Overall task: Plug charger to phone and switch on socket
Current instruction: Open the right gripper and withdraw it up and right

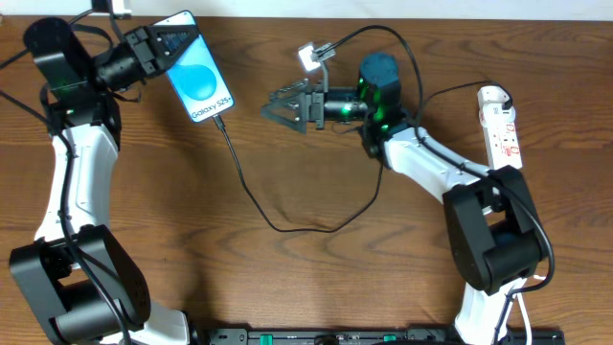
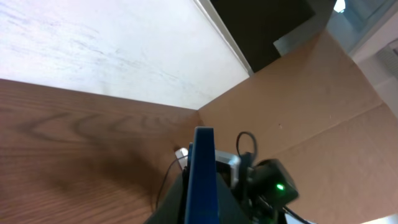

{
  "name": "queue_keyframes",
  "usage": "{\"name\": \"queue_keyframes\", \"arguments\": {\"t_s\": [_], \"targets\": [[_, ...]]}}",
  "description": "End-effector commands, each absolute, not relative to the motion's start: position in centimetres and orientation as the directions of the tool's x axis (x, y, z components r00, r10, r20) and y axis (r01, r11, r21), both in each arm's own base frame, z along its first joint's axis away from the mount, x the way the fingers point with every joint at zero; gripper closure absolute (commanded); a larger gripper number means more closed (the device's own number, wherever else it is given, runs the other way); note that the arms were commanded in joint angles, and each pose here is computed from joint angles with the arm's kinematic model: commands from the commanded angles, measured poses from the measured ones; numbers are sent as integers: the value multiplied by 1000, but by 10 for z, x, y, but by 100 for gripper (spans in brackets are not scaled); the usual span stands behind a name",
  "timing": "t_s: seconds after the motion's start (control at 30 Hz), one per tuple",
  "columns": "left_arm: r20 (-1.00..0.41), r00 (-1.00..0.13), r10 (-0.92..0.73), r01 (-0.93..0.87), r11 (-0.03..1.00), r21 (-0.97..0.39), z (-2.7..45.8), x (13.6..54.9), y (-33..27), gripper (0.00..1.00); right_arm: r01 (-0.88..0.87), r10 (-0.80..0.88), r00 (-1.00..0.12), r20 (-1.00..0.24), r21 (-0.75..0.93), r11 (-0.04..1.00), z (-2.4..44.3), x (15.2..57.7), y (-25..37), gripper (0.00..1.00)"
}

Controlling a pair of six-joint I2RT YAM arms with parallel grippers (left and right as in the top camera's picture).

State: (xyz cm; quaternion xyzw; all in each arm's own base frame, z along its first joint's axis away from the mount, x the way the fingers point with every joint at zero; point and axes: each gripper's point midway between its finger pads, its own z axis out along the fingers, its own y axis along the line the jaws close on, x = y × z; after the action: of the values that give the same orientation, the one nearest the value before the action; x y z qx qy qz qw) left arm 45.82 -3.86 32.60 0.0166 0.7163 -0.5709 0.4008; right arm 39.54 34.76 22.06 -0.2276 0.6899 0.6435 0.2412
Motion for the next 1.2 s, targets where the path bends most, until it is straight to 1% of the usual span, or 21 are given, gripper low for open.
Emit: {"name": "queue_keyframes", "arguments": {"t_s": [0.0,0.27,0.43,0.6,0.77,1.0,1.17], "targets": [[-634,-661,-401,536,339,-773,346,447,-44,93,-650,-5,-756,-654,750,123,212,405,341,1],[-619,-673,-404,521,335,-785,343,447,-44,93,-574,-38,-803,-595,753,321,161,414,328,1],[-618,-674,-404,520,335,-786,343,447,-44,92,-522,-55,-826,-561,723,452,131,417,316,1],[-618,-675,-404,520,335,-786,343,447,-44,93,-467,-47,-838,-543,671,577,114,424,299,1],[-617,-676,-404,519,335,-787,342,447,-44,93,-432,-42,-823,-566,576,694,119,429,274,1],[-607,-685,-402,506,337,-794,337,447,-44,93,-341,-24,-787,-616,401,850,150,427,230,1],[-606,-692,-393,499,347,-794,330,446,-44,93,-295,-16,-760,-649,323,899,172,423,208,1]]}}
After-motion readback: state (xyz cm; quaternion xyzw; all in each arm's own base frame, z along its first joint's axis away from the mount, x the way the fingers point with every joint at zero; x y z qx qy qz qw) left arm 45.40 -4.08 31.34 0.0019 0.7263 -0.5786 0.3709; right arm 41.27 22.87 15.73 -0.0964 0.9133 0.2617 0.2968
